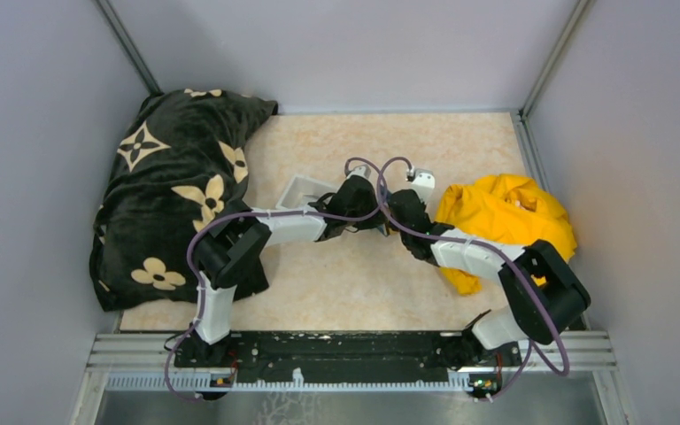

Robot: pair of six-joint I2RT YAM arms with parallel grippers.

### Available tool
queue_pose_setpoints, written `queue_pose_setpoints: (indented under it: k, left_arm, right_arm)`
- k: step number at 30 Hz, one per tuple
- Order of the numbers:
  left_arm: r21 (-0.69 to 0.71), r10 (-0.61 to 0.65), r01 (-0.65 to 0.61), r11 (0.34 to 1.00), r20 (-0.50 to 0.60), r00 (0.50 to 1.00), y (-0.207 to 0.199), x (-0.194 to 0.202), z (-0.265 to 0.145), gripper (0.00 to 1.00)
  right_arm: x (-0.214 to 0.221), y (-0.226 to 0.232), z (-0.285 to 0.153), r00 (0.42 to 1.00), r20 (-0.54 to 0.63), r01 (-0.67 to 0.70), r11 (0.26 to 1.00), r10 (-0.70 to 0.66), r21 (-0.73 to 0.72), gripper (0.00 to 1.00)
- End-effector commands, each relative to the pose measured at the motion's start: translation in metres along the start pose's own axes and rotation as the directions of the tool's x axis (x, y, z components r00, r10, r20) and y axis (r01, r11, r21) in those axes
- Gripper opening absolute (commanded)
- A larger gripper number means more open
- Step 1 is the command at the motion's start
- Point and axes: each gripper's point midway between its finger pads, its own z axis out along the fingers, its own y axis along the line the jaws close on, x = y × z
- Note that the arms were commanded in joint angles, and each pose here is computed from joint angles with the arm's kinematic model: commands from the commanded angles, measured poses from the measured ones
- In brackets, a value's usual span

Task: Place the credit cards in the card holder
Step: Open the card holder at the center of the board.

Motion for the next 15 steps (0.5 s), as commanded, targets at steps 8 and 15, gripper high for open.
queue_pose_setpoints:
  k: [8,15]
  left_arm:
    - [-0.060,0.002,-0.005,0.998,-0.054,0.999,0.032,0.015,0.007,0.00]
    - [-0.050,-0.013,0.011,0.999,-0.051,0.999,0.033,0.014,0.006,0.00]
  right_arm:
    - [-0.004,0.015,-0.007,1.000,0.010,-0.024,0.996,0.025,-0.089,0.00]
    - [0.008,0.022,0.000,1.000,-0.017,-0.024,0.994,0.022,-0.111,0.00]
